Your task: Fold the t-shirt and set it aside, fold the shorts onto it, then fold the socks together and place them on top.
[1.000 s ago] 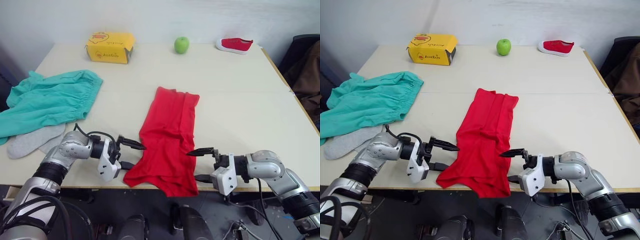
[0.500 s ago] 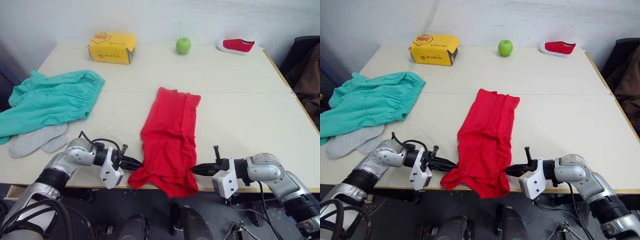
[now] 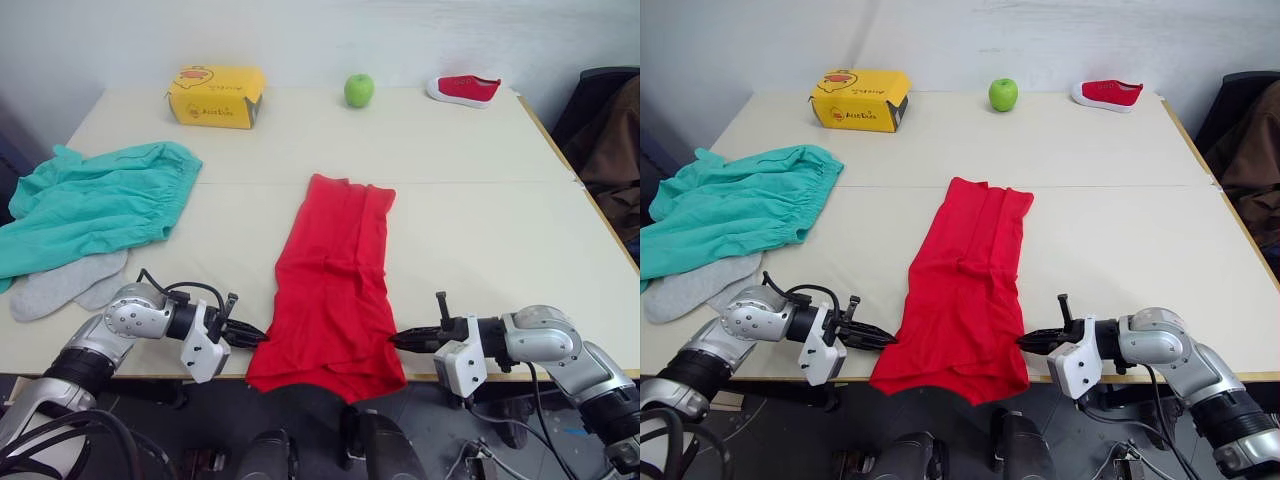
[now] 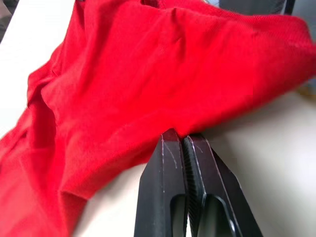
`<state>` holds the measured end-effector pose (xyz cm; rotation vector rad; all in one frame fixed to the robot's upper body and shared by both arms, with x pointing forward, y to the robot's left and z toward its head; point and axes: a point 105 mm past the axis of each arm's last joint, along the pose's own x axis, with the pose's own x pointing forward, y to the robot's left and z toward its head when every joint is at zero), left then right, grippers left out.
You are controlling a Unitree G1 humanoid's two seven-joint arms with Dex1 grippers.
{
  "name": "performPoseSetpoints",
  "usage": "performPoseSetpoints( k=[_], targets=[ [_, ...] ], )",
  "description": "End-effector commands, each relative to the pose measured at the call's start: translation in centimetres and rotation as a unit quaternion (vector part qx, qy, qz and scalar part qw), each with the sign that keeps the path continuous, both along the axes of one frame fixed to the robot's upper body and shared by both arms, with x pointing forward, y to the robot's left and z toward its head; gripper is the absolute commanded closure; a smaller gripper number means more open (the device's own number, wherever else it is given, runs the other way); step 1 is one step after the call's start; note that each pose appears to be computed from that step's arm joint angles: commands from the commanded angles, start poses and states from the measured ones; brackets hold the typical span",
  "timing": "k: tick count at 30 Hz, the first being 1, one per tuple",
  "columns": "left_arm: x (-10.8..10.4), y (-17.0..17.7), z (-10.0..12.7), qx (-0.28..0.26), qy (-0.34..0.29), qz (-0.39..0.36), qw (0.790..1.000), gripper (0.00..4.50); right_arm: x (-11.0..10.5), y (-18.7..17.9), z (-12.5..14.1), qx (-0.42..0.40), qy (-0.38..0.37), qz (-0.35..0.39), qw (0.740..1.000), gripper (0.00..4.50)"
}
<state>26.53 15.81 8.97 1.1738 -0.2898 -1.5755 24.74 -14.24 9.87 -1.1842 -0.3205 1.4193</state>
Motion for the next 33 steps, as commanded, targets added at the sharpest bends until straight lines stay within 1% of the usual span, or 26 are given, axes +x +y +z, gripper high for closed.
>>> performPoseSetpoints(
  k=[1,3,4,8,9,12,15,16,18,19,21,22,24,25,26,27,29,30,32,33],
  targets=[
    [0.5,-0.4,2.8,-0.080,0.080,0.068,0.991,4.46,-0.4,0.5,2.7,0.069,0.059,-0.034,0.995,4.50],
    [-0.1,-1.0,4.0,-0.110,0.117,0.082,0.984,4.46,-1.4,0.7,3.5,0.085,0.131,-0.049,0.987,4.50],
    [-0.7,-1.2,4.2,-0.115,0.133,0.084,0.981,4.46,-2.0,0.9,3.9,0.090,0.160,-0.049,0.982,4.50],
    [-3.2,-1.3,4.3,-0.111,0.194,0.086,0.971,4.46,-4.7,1.4,5.2,0.109,0.271,-0.053,0.955,4.50],
    [-3.5,-1.3,4.3,-0.110,0.201,0.086,0.969,4.46,-5.1,1.5,5.2,0.110,0.286,-0.054,0.950,4.50],
    [-4.4,-1.6,4.7,-0.107,0.193,0.079,0.972,4.46,-6.1,1.3,5.2,0.107,0.342,-0.063,0.931,4.50],
    [-4.6,-1.8,5.1,-0.111,0.193,0.087,0.971,4.46,-6.6,1.1,5.3,0.109,0.371,-0.068,0.920,4.50],
    [-4.2,-1.7,5.3,-0.119,0.193,0.097,0.969,4.46,-6.4,0.9,5.5,0.117,0.373,-0.075,0.917,4.50],
    [-2.4,-1.6,6.3,-0.153,0.197,0.137,0.959,4.46,-5.0,0.3,6.1,0.146,0.376,-0.103,0.910,4.50],
    [-0.9,-1.5,7.0,-0.182,0.204,0.166,0.948,4.46,-3.3,-0.2,6.6,0.175,0.378,-0.133,0.899,4.50],
    [1.0,-1.3,7.9,-0.216,0.213,0.199,0.932,4.46,-1.0,-1.0,7.3,0.216,0.386,-0.170,0.881,4.50],
    [1.9,-1.2,8.3,-0.230,0.216,0.213,0.925,4.46,0.3,-1.4,7.6,0.241,0.395,-0.194,0.865,4.50],
    [4.4,-1.2,9.1,-0.258,0.216,0.244,0.910,4.46,3.8,-2.4,8.3,0.303,0.418,-0.250,0.819,4.50],
    [6.1,-1.3,9.6,-0.277,0.222,0.263,0.897,4.46,5.5,-2.9,8.5,0.324,0.425,-0.275,0.799,4.50],
    [7.9,-1.5,10.1,-0.295,0.225,0.280,0.885,4.46,7.0,-3.1,8.6,0.339,0.428,-0.292,0.786,4.50],
    [9.1,-1.8,10.5,-0.306,0.228,0.289,0.878,4.46,7.9,-3.2,8.6,0.345,0.430,-0.301,0.779,4.50],
    [11.7,-3.0,11.2,-0.330,0.239,0.306,0.860,4.46,10.1,-3.6,8.5,0.364,0.433,-0.330,0.756,4.50],
    [13.0,-3.7,11.2,-0.340,0.254,0.319,0.847,4.46,11.3,-3.7,8.5,0.376,0.427,-0.344,0.747,4.50],
    [14.7,-4.6,11.2,-0.350,0.266,0.337,0.832,4.46,13.0,-3.8,8.5,0.392,0.423,-0.363,0.732,4.50],
    [15.3,-4.9,11.2,-0.353,0.266,0.342,0.829,4.46,13.5,-3.8,8.5,0.397,0.424,-0.369,0.725,4.50]
  ],
)
